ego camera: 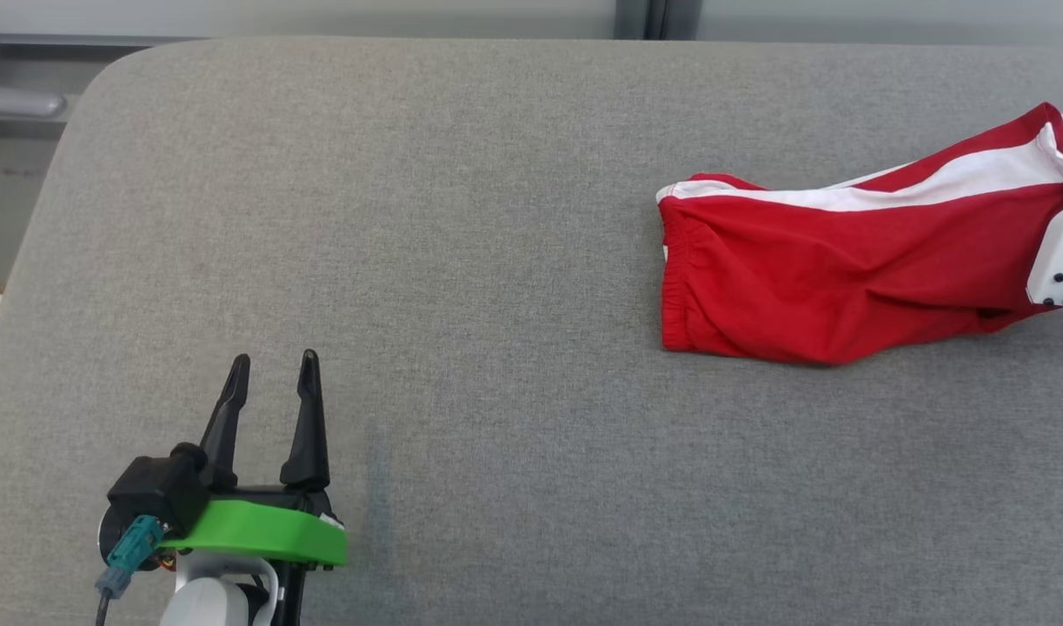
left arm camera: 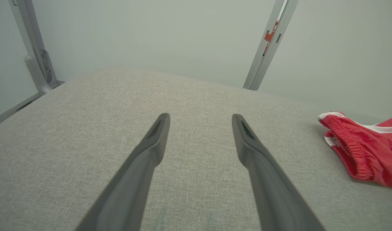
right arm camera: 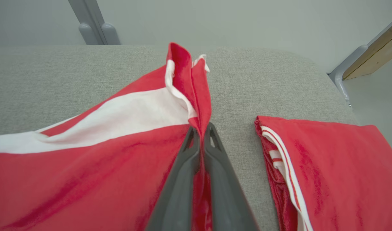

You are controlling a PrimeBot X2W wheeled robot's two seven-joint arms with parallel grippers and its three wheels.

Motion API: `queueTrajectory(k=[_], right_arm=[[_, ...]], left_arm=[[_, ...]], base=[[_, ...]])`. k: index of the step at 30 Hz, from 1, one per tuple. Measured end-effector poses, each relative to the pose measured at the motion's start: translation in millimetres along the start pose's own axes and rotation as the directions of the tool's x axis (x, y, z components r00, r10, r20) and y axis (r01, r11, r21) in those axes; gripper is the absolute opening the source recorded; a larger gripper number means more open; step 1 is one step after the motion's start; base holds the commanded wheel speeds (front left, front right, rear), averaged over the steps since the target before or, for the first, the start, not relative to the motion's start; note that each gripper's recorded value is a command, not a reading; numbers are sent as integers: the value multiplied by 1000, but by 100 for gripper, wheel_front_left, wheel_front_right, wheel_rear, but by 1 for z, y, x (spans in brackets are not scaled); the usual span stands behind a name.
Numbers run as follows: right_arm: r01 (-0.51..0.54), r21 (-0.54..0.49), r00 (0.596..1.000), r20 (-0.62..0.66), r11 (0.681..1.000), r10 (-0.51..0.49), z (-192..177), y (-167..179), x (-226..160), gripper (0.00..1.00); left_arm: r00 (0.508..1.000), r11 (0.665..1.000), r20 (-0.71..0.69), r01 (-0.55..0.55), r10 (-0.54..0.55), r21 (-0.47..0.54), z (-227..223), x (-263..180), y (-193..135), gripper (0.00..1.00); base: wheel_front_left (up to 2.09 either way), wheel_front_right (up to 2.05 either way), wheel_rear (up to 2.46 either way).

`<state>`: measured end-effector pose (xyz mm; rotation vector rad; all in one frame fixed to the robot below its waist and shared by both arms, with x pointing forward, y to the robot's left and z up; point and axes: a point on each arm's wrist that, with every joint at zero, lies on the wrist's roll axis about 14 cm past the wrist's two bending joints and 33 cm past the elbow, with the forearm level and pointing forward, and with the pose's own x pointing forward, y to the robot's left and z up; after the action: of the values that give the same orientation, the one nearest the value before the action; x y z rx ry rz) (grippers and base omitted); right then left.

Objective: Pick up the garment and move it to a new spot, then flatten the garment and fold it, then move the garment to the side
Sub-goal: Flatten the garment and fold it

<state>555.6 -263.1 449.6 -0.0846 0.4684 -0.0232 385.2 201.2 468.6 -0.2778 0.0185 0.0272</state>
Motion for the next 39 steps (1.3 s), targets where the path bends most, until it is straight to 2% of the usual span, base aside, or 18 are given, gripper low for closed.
queueTrajectory(k=[3,6,9,14,19,29,30,31,34,36,37,39], right_arm=[[9,-42,999,40,999,-7,14,-5,-8,0],[-29,-74,997,67,997,34,25,16,-13,0],[-126,-99,986,102,987,136,40,67,-17,0],[-266,-135,957,79,955,278,45,141,-29,0],[-380,-132,924,3,916,383,27,201,-39,0],[-459,-133,887,-130,878,444,-11,240,-42,0],[-463,-132,884,-133,876,447,-13,242,-42,44],[-470,-131,881,-132,873,454,-13,245,-43,100],[-523,-86,850,-125,848,512,-15,264,-52,100],[-578,-44,812,-131,815,569,-18,282,-64,100],[-606,-8,790,-126,795,600,-16,290,-72,100],[-682,99,720,-87,725,689,-6,313,-94,100]], left_arm=[[1000,1000,6,21,-21,-6,2,-2,-7,100],[999,1000,8,31,-31,-7,4,-7,-9,100],[999,999,15,35,-35,-11,7,-13,-10,100],[999,999,23,36,-36,-12,10,-20,-10,100],[999,999,31,30,-30,-14,12,-24,-8,100],[1000,999,26,-12,13,-30,11,-28,4,100],[1000,999,25,-15,15,-30,11,-28,5,100],[1000,999,24,-17,18,-29,10,-28,6,100],[999,999,27,-21,22,-30,12,-28,7,100],[999,999,27,-22,23,-32,12,-27,7,100],[999,999,28,-22,22,-32,12,-27,7,100],[999,999,30,-19,20,-33,12,-26,7,100]], base=[[0,0,0],[0,0,0],[0,0,0],[0,0,0],[0,0,0],[0,0,0],[0,0,0],[0,0,0],[0,0,0],[0,0,0],[0,0,0],[0,0,0]])
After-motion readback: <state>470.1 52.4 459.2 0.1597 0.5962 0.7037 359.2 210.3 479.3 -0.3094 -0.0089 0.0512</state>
